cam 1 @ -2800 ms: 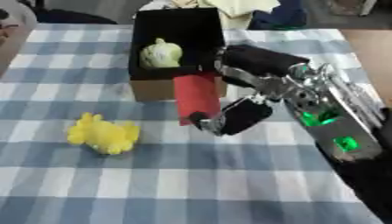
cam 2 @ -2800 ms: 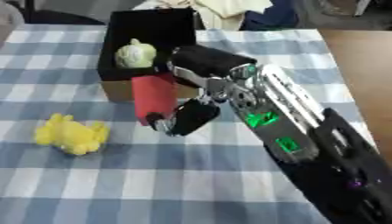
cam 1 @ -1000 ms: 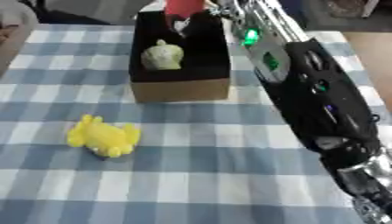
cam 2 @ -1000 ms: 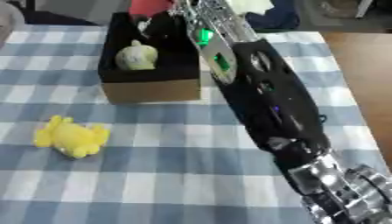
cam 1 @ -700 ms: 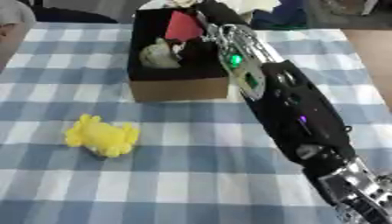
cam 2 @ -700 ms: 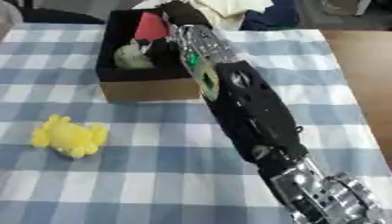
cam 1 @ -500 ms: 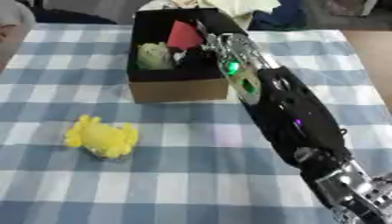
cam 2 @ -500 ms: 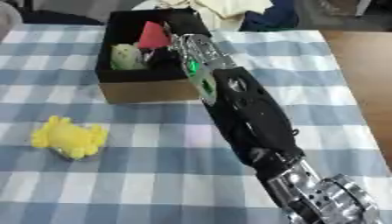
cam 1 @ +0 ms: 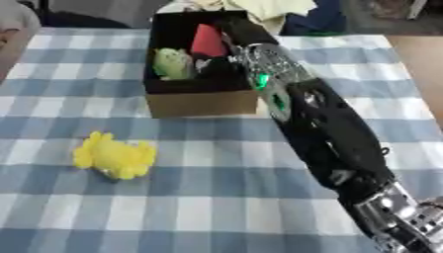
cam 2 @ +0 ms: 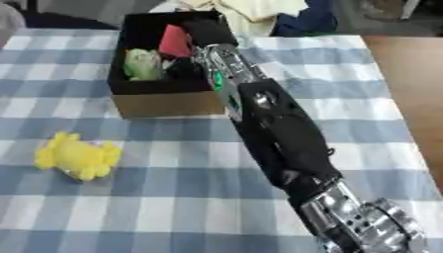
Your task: Pick up objects on the table and place them in the box.
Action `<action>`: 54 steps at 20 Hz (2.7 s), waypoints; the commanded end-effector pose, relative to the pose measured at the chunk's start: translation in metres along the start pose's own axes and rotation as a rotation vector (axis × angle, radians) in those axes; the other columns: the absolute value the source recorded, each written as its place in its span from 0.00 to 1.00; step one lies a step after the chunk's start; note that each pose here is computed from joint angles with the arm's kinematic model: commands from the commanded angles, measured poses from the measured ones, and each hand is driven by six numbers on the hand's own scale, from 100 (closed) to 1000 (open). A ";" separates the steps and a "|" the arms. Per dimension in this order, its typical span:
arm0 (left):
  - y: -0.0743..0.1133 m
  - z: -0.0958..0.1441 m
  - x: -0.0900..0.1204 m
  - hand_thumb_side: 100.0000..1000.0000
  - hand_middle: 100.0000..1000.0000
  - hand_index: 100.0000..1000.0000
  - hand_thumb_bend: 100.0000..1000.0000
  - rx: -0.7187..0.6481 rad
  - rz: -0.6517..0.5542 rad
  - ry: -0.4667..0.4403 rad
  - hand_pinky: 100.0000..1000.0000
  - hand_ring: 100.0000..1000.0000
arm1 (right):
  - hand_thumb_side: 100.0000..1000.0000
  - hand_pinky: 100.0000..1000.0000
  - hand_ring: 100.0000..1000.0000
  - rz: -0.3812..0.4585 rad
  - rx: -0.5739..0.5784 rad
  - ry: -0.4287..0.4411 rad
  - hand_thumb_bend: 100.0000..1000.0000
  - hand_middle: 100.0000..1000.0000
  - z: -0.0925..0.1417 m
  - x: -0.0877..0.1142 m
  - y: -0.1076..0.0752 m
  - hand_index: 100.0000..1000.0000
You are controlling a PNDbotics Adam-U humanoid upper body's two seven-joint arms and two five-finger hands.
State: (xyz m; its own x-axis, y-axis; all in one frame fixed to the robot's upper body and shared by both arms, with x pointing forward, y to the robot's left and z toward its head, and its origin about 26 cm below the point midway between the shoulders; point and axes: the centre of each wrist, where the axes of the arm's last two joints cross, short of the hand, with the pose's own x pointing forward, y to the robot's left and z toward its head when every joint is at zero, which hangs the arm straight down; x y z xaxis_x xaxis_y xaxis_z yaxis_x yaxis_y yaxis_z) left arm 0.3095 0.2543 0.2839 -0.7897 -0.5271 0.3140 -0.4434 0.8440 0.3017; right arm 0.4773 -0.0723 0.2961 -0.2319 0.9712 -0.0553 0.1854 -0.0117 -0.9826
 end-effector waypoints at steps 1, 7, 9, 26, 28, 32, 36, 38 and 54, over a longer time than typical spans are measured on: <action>0.004 -0.005 0.005 0.93 0.63 0.81 0.00 0.002 -0.003 -0.026 0.51 0.71 | 0.80 0.99 1.00 0.021 -0.081 0.008 0.37 0.89 0.001 0.003 -0.026 0.97; 0.006 -0.005 0.005 0.95 0.65 0.82 0.00 -0.021 -0.029 -0.015 0.52 0.72 | 0.85 0.99 1.00 0.039 -0.112 0.007 0.45 0.89 0.002 0.004 -0.040 0.97; 0.009 -0.009 0.006 0.96 0.68 0.85 0.00 -0.068 -0.100 -0.021 0.54 0.75 | 0.85 0.99 1.00 0.042 -0.118 0.005 0.45 0.89 0.003 0.004 -0.043 0.96; 0.009 -0.047 0.035 0.95 0.78 0.91 0.42 -0.998 -0.810 -0.124 0.77 0.84 | 0.86 0.99 0.99 -0.161 -0.382 -0.239 0.30 0.86 0.068 0.001 -0.130 0.96; 0.007 -0.049 0.037 0.97 0.79 0.91 0.46 -1.049 -0.821 -0.132 0.79 0.84 | 0.84 0.99 0.99 -0.211 -0.438 -0.284 0.29 0.86 0.087 -0.006 -0.140 0.96; 0.007 -0.051 0.037 0.96 0.80 0.91 0.54 -1.153 -0.836 -0.114 0.81 0.85 | 0.84 0.98 0.98 -0.309 -0.523 -0.342 0.26 0.86 0.122 -0.021 -0.153 0.95; 0.009 -0.051 0.036 0.92 0.80 0.92 0.61 -1.264 -0.835 -0.084 0.83 0.86 | 0.84 0.98 0.98 -0.386 -0.574 -0.349 0.24 0.85 0.147 -0.037 -0.158 0.95; 0.011 -0.052 0.037 0.90 0.81 0.91 0.63 -1.336 -0.835 -0.072 0.84 0.86 | 0.85 0.98 0.98 -0.415 -0.605 -0.341 0.23 0.85 0.160 -0.047 -0.159 0.95; 0.014 -0.040 0.014 0.57 0.82 0.96 0.49 -1.492 -0.833 -0.035 0.85 0.87 | 0.90 0.97 0.97 -0.523 -0.732 -0.242 0.21 0.82 0.202 -0.092 -0.152 0.94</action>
State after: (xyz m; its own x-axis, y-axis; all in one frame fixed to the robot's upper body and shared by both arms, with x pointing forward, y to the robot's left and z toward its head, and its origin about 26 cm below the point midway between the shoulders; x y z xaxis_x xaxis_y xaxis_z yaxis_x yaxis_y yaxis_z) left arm 0.3117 0.2486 0.3202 -0.6029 -0.7234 -0.3364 0.0359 -0.4458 0.8944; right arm 0.2858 -0.2020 0.4062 -0.6288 0.7281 0.2729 0.5053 0.6493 -0.5684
